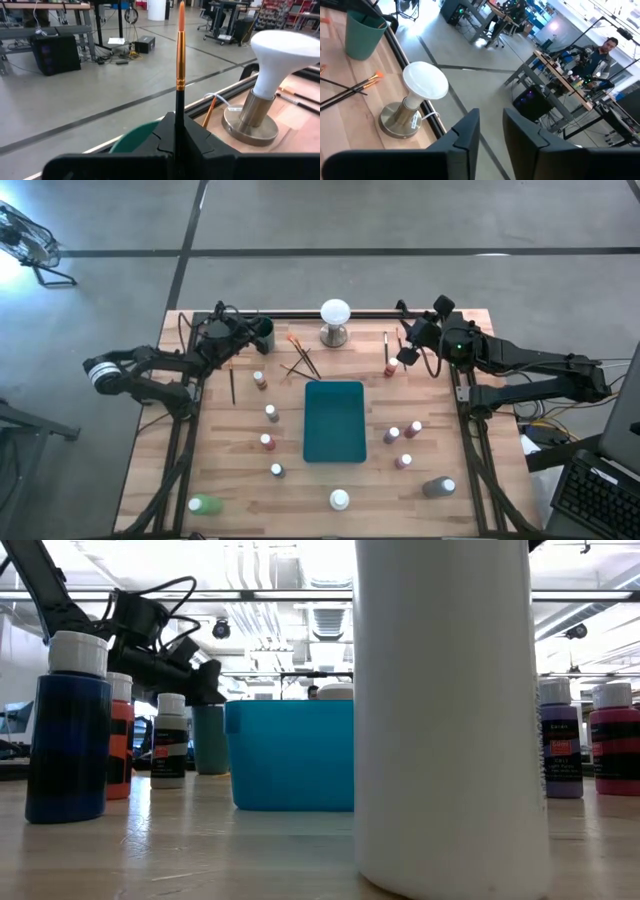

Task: Pick & Place Paint Supplies
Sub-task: Put the yellow paint brush into the green cup

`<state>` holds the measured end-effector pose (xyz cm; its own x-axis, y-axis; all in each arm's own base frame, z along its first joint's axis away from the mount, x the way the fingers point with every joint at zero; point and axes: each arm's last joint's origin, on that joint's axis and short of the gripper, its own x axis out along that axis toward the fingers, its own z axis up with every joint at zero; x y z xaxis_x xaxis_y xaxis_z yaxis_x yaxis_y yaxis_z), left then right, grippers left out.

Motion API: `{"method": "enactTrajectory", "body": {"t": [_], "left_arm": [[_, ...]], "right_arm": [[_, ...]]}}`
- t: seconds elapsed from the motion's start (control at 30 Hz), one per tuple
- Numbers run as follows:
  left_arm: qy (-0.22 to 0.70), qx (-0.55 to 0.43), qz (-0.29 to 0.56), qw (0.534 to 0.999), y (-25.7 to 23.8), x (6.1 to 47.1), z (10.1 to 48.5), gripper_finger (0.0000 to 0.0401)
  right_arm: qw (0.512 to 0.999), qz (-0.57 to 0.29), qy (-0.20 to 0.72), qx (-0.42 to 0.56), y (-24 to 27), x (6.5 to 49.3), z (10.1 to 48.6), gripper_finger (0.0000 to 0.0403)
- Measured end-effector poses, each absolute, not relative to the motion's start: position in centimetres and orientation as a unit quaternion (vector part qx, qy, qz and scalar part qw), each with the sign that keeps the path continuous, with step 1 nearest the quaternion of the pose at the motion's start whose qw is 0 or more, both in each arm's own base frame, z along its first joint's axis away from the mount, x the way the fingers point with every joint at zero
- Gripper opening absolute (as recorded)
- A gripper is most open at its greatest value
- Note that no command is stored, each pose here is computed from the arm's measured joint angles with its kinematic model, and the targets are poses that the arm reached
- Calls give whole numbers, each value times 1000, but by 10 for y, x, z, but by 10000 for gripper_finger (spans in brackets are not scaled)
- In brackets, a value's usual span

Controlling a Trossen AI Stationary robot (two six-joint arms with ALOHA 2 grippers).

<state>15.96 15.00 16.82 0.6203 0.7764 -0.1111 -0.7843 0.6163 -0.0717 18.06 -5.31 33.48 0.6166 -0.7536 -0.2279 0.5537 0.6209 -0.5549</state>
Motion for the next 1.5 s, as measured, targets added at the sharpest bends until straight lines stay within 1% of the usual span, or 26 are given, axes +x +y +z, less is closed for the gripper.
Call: {"method": "enactTrajectory", "body": {"t": [0.3, 0.37, 0.5, 0.77, 0.93, 1.07, 1.27, 1.5], "left_arm": [[41, -58, 434, 898, 150, 159, 167, 11], [41, -59, 434, 898, 150, 159, 167, 20], [39, -63, 435, 898, 150, 159, 167, 35], [39, -63, 428, 901, 150, 160, 168, 27], [29, -62, 428, 901, 153, 164, 175, 34], [23, -58, 426, 902, 156, 168, 182, 46], [53, -70, 416, 905, 158, 171, 183, 72], [17, -72, 390, 918, 155, 169, 200, 113]], "right_arm": [[872, -376, 223, -222, -53, 181, 335, 70], [872, -376, 223, -222, -53, 181, 335, 72], [872, -376, 223, -222, -53, 181, 335, 84], [872, -376, 223, -222, -53, 181, 336, 111], [872, -376, 223, -222, -53, 181, 336, 125], [872, -376, 223, -221, -53, 181, 336, 135], [871, -376, 223, -222, -53, 181, 335, 149], [871, -377, 223, -221, -53, 181, 336, 160]]}}
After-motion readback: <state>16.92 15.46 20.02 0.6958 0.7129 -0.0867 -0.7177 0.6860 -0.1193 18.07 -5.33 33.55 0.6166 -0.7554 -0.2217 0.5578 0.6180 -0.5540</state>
